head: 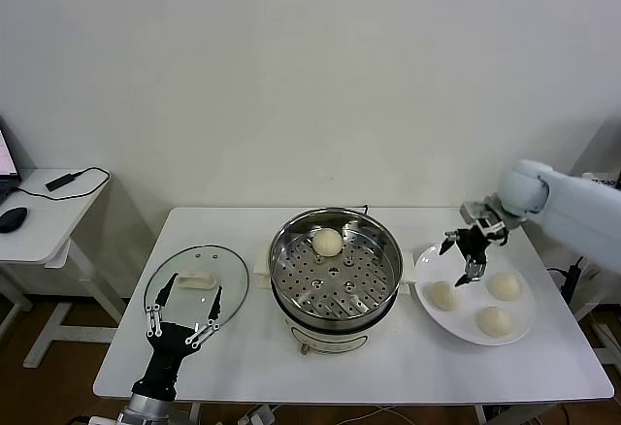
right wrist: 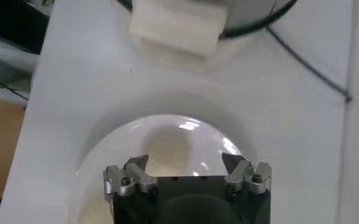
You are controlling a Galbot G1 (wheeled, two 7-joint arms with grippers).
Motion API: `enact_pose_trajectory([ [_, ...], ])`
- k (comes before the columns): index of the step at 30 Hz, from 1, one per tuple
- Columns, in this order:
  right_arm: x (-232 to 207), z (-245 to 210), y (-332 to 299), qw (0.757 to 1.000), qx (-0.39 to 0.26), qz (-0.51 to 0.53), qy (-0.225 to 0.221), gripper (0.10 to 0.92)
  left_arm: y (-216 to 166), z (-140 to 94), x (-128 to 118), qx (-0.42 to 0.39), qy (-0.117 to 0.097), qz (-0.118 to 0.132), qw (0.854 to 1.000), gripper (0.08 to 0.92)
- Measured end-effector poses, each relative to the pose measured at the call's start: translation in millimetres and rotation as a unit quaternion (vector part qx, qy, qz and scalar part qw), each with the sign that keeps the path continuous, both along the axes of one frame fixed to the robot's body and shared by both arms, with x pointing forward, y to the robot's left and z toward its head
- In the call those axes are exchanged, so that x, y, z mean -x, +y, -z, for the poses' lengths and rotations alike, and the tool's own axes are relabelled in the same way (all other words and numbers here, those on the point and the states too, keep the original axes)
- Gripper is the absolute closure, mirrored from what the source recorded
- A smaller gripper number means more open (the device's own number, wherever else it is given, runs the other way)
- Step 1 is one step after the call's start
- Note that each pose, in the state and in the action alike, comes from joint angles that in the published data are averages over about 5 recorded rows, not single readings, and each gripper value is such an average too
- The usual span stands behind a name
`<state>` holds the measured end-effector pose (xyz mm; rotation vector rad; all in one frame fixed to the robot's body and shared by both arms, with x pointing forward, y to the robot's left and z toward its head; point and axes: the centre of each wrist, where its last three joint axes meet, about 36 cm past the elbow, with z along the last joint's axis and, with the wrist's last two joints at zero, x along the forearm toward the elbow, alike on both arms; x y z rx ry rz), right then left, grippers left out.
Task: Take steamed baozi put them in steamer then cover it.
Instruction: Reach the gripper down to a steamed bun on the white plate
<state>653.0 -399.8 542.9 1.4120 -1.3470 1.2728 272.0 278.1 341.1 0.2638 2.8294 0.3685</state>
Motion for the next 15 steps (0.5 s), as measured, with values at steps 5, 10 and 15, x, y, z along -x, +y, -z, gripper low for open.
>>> enact_pose_trajectory([
  [5, 4, 25, -6, 1.0, 0.005, 0.019, 0.006, 0.2, 1, 1, 1, -0.001, 0.001, -0.001, 1.0, 0.177],
  [10, 7, 44, -8, 0.999, 0.008, 0.03, 0.009, 0.2, 1, 2, 1, 0.0, 0.001, -0.002, 1.0, 0.177],
  [15, 9, 60, -7, 0.999, 0.009, 0.035, 0.009, 0.2, 1, 2, 1, 0.0, 0.0, -0.002, 1.0, 0.177],
])
